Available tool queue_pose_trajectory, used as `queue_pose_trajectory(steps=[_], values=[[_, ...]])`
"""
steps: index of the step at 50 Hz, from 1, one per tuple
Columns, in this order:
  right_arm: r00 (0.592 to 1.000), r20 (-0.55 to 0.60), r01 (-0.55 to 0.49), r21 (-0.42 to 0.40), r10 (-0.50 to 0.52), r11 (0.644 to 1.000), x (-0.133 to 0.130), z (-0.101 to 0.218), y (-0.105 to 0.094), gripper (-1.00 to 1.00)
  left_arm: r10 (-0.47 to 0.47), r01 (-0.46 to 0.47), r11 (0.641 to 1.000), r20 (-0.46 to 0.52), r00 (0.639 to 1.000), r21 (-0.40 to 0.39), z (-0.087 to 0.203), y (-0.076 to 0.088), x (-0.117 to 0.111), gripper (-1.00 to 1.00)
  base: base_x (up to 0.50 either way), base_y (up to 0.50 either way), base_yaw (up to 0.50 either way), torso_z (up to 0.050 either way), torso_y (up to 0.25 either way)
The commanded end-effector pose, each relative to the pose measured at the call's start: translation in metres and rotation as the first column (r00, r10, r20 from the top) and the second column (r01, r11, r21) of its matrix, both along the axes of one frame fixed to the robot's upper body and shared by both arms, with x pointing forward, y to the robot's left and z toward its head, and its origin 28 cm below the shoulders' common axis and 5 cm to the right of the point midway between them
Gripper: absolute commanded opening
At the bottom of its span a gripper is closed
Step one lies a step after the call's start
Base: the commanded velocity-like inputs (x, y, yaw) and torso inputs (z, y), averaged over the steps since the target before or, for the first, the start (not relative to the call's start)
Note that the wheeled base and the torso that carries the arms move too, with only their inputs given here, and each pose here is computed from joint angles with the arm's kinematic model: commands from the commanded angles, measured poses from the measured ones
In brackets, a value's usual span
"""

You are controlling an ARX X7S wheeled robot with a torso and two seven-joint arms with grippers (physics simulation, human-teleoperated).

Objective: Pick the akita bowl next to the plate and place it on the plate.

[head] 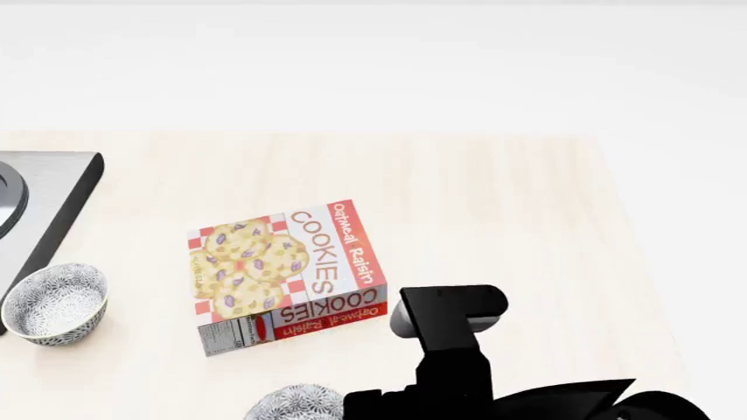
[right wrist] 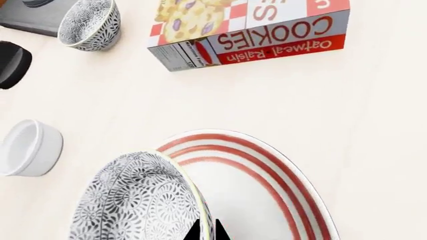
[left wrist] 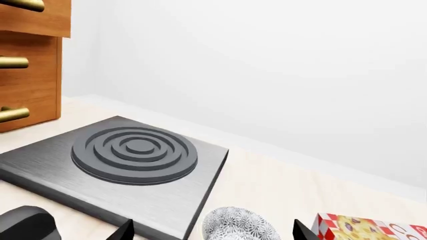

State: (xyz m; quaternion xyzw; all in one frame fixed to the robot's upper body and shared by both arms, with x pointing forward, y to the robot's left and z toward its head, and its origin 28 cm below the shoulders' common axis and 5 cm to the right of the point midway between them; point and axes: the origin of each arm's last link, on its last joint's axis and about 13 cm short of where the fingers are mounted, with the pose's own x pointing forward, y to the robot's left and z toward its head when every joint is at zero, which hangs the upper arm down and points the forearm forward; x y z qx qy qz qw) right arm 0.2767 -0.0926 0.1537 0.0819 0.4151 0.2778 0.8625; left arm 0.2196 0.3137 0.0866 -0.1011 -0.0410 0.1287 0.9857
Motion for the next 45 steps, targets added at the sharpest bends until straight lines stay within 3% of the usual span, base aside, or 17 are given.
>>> queue_pose_trajectory(steps=[1, 45], values=[[1.0, 0.001, -0.022, 0.011, 0.022, 1.0, 0.001, -0.001, 0.003, -1.0, 0.0, 0.0, 1.0, 0.0, 1.0, 0.0, -0.001, 0.0, 0.0, 1.0, 0.0, 0.0, 0.0, 0.0, 0.0], [0.999, -0.026, -0.028, -0.06, 0.027, 0.998, 0.0, -0.023, 0.002, -1.0, 0.0, 0.0, 1.0, 0.0, 1.0, -0.002, 0.0, 0.0, 0.0, 1.0, 0.0, 0.0, 0.0, 0.0, 0.0]])
